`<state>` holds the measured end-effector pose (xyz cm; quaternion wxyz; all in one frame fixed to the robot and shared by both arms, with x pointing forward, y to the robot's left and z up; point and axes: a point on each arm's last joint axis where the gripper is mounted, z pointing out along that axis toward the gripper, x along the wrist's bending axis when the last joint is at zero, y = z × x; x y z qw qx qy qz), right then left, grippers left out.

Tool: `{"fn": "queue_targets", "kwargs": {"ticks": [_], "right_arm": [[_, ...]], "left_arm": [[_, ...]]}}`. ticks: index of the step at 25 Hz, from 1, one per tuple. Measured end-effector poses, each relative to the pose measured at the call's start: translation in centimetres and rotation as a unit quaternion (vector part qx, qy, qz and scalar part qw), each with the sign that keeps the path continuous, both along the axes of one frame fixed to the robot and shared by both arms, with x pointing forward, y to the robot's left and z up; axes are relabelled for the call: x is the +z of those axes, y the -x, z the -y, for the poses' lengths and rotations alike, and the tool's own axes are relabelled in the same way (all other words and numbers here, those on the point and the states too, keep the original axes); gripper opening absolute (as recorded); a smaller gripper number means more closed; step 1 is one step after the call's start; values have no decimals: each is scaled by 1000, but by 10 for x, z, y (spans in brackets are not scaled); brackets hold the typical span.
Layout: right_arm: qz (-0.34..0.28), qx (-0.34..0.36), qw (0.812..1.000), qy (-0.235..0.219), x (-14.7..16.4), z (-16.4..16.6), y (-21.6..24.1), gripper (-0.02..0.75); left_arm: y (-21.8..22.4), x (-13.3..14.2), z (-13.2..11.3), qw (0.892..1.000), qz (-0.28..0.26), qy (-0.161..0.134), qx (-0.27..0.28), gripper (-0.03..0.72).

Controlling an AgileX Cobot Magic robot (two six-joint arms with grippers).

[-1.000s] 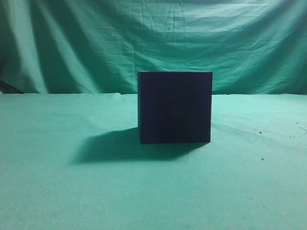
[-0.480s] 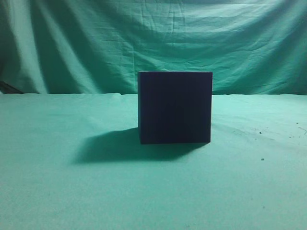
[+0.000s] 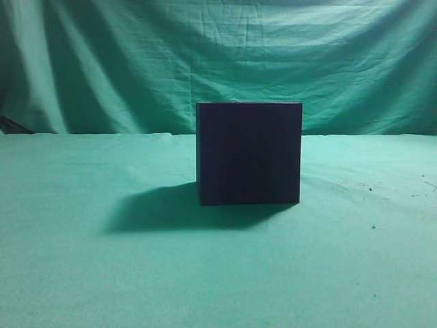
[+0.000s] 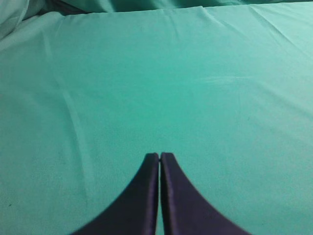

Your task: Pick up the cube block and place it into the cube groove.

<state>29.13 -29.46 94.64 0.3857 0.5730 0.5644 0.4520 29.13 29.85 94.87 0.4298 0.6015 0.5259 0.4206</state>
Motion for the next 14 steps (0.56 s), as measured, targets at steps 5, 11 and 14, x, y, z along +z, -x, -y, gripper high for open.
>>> {"fn": "queue_targets", "kwargs": {"ticks": [5, 11, 14], "right_arm": [[-16, 4, 1000, 6, -3, 0, 1, 48], [-17, 4, 1000, 1, -3, -1, 1, 48], [-17, 4, 1000, 1, -3, -1, 1, 48]], "left_arm": [[0, 0, 0, 1000, 0, 0, 0, 0], [0, 0, 0, 1000, 0, 0, 0, 0], [0, 0, 0, 1000, 0, 0, 0, 0]]}}
